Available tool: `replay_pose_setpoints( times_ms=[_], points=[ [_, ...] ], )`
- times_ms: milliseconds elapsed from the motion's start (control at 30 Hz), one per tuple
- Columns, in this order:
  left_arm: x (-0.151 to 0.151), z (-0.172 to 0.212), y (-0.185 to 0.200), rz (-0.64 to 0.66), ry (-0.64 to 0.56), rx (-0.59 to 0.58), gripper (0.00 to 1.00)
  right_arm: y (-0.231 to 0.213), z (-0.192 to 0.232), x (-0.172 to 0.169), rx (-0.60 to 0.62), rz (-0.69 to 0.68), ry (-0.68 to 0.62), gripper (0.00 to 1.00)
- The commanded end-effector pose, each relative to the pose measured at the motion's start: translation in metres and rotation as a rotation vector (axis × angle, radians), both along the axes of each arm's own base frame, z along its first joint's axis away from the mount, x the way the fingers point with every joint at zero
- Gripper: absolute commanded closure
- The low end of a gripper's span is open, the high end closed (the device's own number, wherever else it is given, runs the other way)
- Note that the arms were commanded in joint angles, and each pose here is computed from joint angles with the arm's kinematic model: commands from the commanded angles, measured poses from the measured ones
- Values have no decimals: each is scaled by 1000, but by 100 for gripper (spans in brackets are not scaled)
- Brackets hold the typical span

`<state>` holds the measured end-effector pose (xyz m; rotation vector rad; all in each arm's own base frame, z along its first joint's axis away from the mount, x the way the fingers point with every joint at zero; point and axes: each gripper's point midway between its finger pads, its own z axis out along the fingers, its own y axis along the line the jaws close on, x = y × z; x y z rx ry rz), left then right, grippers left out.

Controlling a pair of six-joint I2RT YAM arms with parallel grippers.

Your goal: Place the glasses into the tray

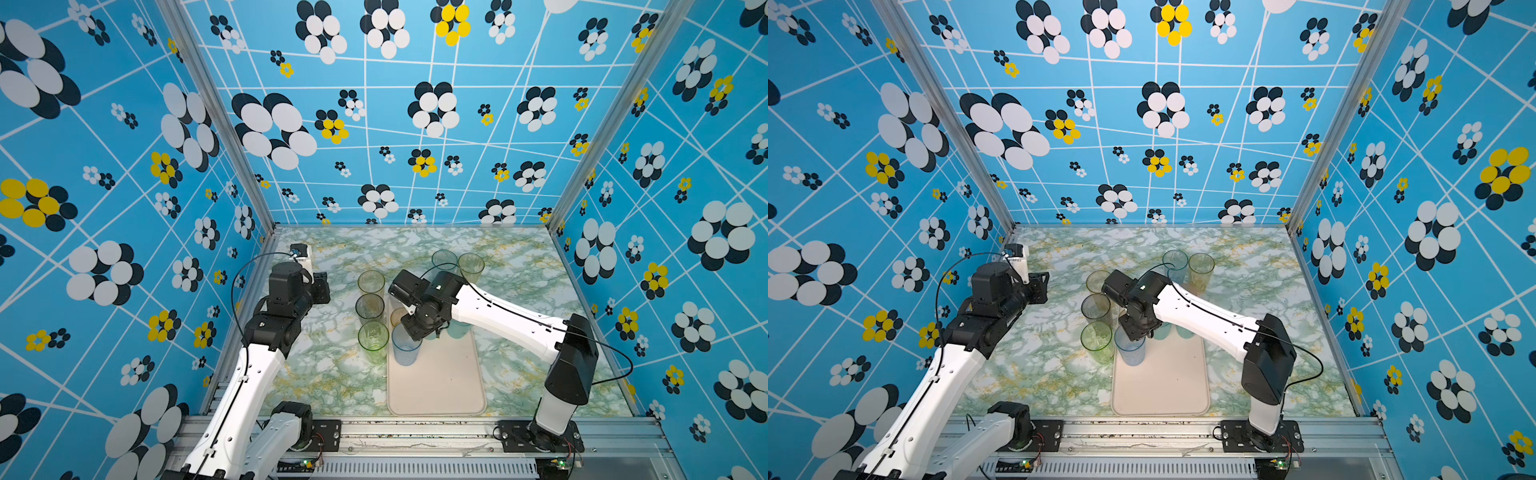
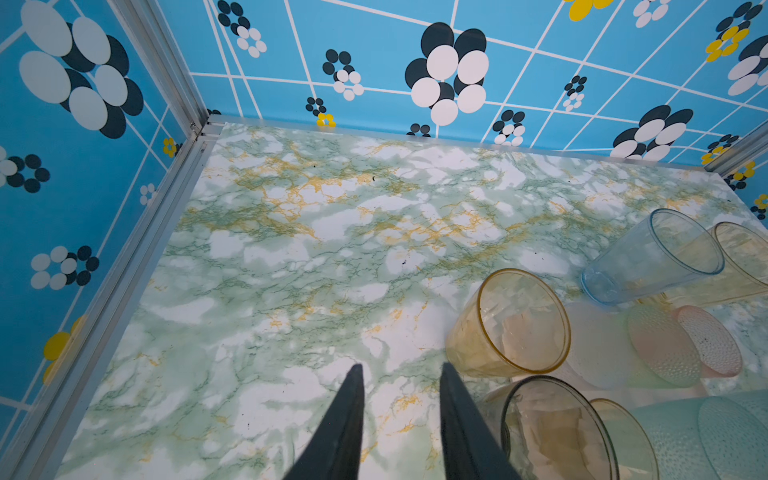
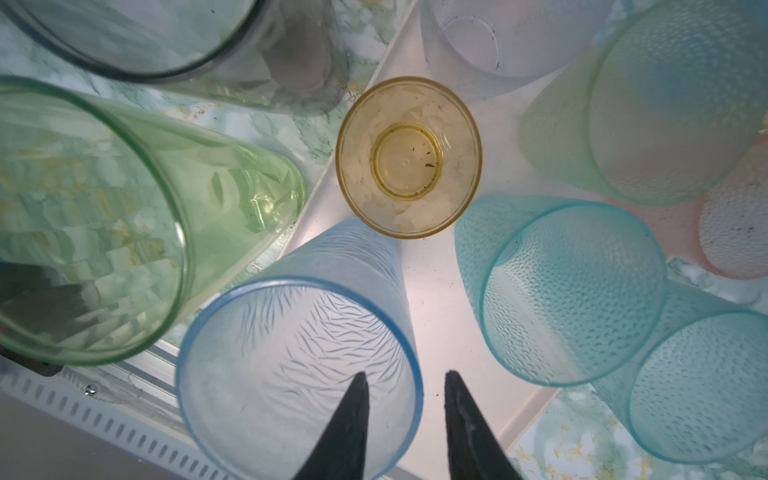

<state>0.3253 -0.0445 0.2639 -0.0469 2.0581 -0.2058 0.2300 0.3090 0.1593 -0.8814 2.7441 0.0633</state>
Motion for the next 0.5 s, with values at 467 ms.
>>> replay_pose_setpoints(
  times_ms=[467],
  points=[
    [4,1,5,9,15,32,66,38,77,15,210,98,-110,74]
  ],
)
